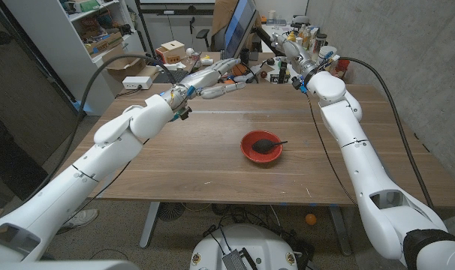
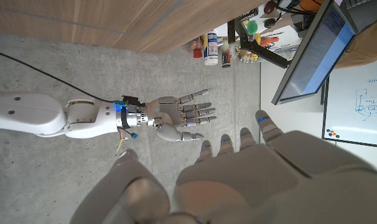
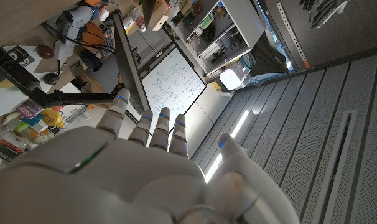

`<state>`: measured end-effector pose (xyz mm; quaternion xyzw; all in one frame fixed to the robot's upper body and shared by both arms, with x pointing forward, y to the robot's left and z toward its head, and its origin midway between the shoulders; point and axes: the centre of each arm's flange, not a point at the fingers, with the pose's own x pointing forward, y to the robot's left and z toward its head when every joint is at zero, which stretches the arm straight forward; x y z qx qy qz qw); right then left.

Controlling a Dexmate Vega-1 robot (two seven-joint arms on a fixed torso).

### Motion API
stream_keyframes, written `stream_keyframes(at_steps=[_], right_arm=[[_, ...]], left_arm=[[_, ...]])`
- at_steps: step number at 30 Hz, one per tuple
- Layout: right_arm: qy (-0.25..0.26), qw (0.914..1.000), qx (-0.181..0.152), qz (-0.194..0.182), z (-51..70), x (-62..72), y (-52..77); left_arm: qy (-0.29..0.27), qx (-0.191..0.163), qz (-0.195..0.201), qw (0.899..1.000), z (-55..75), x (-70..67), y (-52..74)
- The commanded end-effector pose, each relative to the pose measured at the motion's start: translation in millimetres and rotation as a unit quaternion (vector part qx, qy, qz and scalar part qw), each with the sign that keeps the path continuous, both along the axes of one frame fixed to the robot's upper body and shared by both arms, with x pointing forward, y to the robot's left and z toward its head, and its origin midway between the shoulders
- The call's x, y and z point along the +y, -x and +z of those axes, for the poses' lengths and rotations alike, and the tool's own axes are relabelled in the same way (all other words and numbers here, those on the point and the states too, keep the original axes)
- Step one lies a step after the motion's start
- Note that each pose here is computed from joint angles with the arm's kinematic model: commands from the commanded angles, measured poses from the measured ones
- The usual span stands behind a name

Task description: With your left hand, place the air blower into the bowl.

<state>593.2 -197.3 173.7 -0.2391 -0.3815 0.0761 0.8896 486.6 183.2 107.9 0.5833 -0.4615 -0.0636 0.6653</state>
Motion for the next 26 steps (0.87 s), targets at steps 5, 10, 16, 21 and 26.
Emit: stream_keyframes(at_steps=[5,10,16,21,26], right_arm=[[-0.008,0.9999,0.004,-0.010,-0.2,-2.1,4.9],[-0.012,0.9997,-0.001,-0.019,-1.3,-5.0,11.7],[-0.021,0.9992,-0.003,-0.034,-13.3,-10.3,25.0],[-0.033,0.9986,0.004,-0.041,-27.4,-13.8,28.8],[-0.041,0.9983,0.003,-0.042,-33.5,-14.4,30.6]], left_arm=[[0.039,0.007,-0.017,0.999,8.2,14.7,13.3],[0.048,0.005,-0.021,0.999,13.2,21.4,18.1],[0.052,0.005,-0.033,0.998,15.5,29.0,21.9],[0.062,0.013,-0.048,0.997,10.1,32.7,21.9],[0.059,0.014,-0.048,0.997,7.2,38.1,24.4]])
